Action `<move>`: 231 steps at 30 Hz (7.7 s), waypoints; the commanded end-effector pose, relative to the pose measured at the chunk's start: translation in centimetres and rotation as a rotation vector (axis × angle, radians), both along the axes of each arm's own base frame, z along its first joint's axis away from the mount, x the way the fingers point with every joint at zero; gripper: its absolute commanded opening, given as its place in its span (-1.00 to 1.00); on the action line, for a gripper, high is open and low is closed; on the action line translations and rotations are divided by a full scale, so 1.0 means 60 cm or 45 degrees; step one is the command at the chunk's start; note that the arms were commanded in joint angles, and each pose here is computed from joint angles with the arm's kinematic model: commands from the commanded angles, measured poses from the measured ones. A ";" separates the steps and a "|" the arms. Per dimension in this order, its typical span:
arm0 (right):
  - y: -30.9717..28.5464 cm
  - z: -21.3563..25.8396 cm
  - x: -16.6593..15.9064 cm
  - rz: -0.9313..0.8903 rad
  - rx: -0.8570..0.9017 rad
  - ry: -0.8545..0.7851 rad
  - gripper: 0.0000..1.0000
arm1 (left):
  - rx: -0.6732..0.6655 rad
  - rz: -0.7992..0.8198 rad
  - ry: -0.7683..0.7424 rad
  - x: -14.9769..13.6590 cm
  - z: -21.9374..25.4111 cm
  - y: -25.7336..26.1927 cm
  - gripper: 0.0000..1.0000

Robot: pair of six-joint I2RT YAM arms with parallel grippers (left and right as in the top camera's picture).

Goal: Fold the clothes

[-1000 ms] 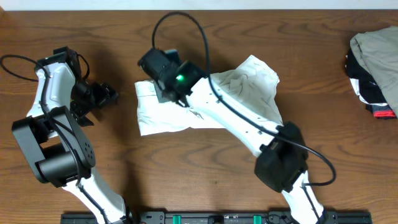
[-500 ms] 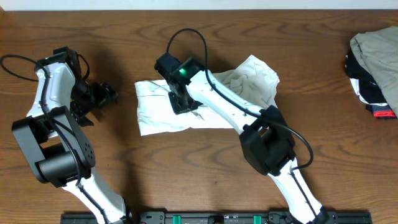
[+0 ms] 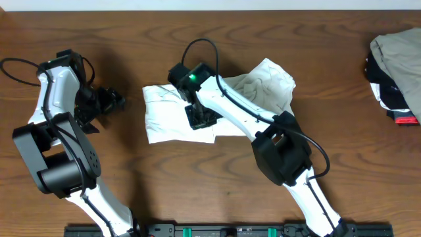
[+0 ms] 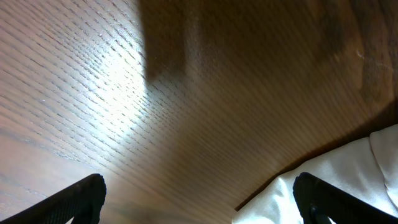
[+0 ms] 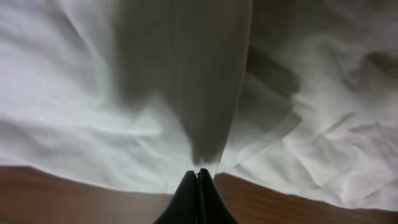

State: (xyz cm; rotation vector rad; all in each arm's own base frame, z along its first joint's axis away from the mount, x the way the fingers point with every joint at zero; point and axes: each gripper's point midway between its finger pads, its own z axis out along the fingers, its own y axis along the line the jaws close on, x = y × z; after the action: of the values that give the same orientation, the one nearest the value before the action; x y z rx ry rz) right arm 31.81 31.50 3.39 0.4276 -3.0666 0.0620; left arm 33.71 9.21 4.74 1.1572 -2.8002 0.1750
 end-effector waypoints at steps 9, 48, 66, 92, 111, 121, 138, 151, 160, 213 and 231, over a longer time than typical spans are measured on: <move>0.069 0.124 0.094 0.050 0.257 -0.438 -0.79 | 0.000 -0.020 0.000 -0.005 0.003 0.000 0.96; 0.042 -0.016 0.232 -0.029 0.367 -0.455 -0.98 | -0.471 -0.699 -0.255 0.027 0.047 -0.248 0.96; -0.209 0.210 0.258 -0.359 0.308 -0.524 -0.61 | -0.419 -0.863 -0.364 0.034 0.080 -0.306 -0.61; -0.235 0.253 0.193 -0.312 0.253 -0.444 -0.35 | -0.276 -0.801 -0.159 -0.017 -0.057 -0.264 -0.81; -0.239 0.249 0.184 -0.261 0.231 -0.418 -0.42 | -0.114 -0.525 -0.055 -0.038 -0.087 -0.141 -0.80; -0.239 0.249 0.184 -0.261 0.231 -0.418 -0.42 | -0.094 -0.375 -0.070 -0.038 -0.088 -0.078 -0.81; -0.310 0.239 0.168 -0.396 0.118 -0.337 0.71 | -0.059 -0.283 -0.186 -0.013 0.016 -0.052 -0.88; -0.356 0.198 0.117 -0.286 0.298 -0.035 0.98 | -0.118 -0.295 -0.451 -0.026 0.150 -0.091 0.96; -0.336 0.131 0.086 -0.172 0.617 0.122 0.99 | -0.130 -0.292 -0.420 -0.035 0.147 -0.094 0.96; -0.341 -0.028 0.050 -0.345 1.106 0.089 0.99 | -0.130 -0.292 -0.420 -0.035 0.147 -0.094 0.96; -0.248 -0.074 0.019 -0.361 1.054 0.149 0.99 | -0.129 -0.292 -0.420 -0.035 0.147 -0.094 0.96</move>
State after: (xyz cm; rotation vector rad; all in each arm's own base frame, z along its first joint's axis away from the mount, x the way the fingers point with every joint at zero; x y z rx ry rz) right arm 34.83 17.07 2.78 0.1378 -2.8403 -1.4385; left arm 31.33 3.59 13.17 0.8313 -3.1309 0.5076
